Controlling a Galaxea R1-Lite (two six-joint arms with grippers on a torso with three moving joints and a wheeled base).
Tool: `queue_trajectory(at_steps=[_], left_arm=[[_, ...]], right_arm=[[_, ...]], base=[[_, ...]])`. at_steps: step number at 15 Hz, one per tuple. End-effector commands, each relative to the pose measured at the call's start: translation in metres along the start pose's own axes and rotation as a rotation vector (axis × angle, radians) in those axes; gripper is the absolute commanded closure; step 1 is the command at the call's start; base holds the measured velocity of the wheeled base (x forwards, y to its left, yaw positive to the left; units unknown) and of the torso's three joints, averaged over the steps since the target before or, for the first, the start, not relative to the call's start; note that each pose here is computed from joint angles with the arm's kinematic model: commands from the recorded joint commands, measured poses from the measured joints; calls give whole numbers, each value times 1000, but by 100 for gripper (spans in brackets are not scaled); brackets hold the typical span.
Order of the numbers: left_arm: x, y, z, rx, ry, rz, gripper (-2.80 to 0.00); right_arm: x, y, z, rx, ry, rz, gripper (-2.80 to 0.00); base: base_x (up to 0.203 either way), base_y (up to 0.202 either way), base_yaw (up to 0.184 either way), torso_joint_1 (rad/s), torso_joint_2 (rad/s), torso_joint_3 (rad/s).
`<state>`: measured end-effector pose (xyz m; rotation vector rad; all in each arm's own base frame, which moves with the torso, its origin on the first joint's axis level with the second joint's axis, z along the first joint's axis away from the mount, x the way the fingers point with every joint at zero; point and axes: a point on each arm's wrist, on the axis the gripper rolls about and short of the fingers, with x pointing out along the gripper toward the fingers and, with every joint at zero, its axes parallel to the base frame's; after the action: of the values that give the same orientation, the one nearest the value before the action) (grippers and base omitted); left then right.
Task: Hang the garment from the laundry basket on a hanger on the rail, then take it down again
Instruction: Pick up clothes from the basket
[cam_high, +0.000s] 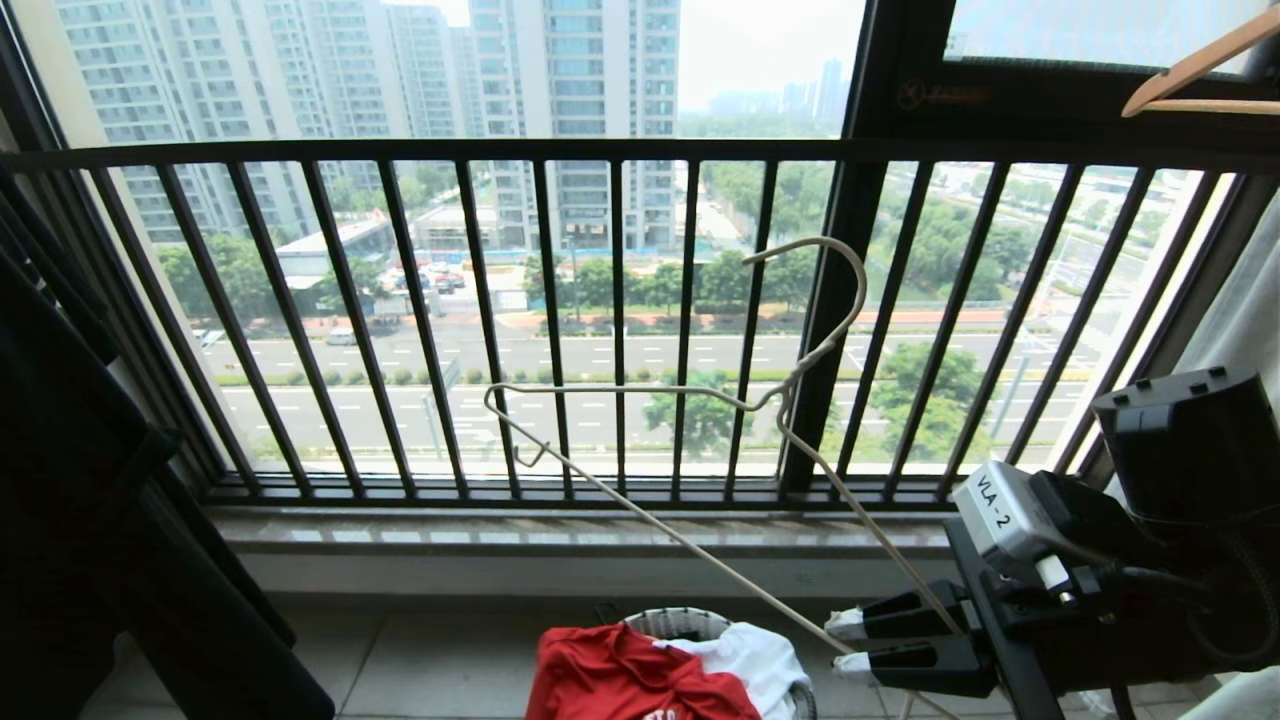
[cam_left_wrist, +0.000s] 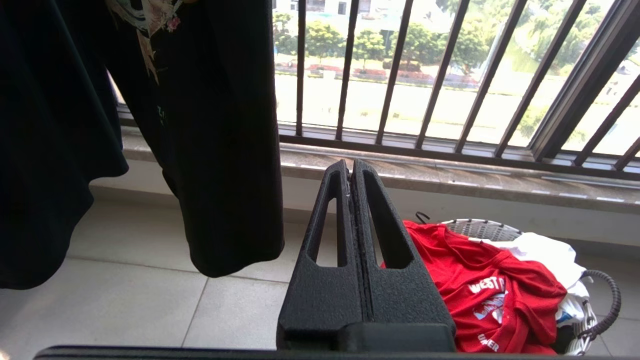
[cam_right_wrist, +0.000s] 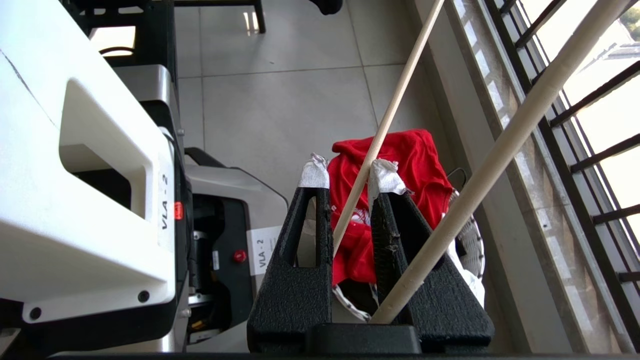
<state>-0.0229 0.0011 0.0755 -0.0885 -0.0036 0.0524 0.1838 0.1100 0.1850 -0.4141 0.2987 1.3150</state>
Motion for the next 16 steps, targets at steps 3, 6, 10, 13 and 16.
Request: queue_trajectory(at_steps=[3,6,10,13,16], left_arm=[[0,0,0,0,0,1,0],[0,0,0,0,0,1,0],[0,0,0,0,0,2,0],[0,0,0,0,0,1,0],[0,0,0,0,0,1,0]], right_arm=[[0,0,0,-4,-1,5,0],[0,0,0,-4,-2,4,0],[-1,1,1,-7,-7,3,0],[-1,1,1,-6,-6,3,0],[-1,1,1,-6,-6,3,0]], base=[[0,0,0,-194,499,303],[0,0,0,-172,485,311],[0,0,0,-144,467,319],[0,0,0,-110,462,342],[0,0,0,-80,440,364]])
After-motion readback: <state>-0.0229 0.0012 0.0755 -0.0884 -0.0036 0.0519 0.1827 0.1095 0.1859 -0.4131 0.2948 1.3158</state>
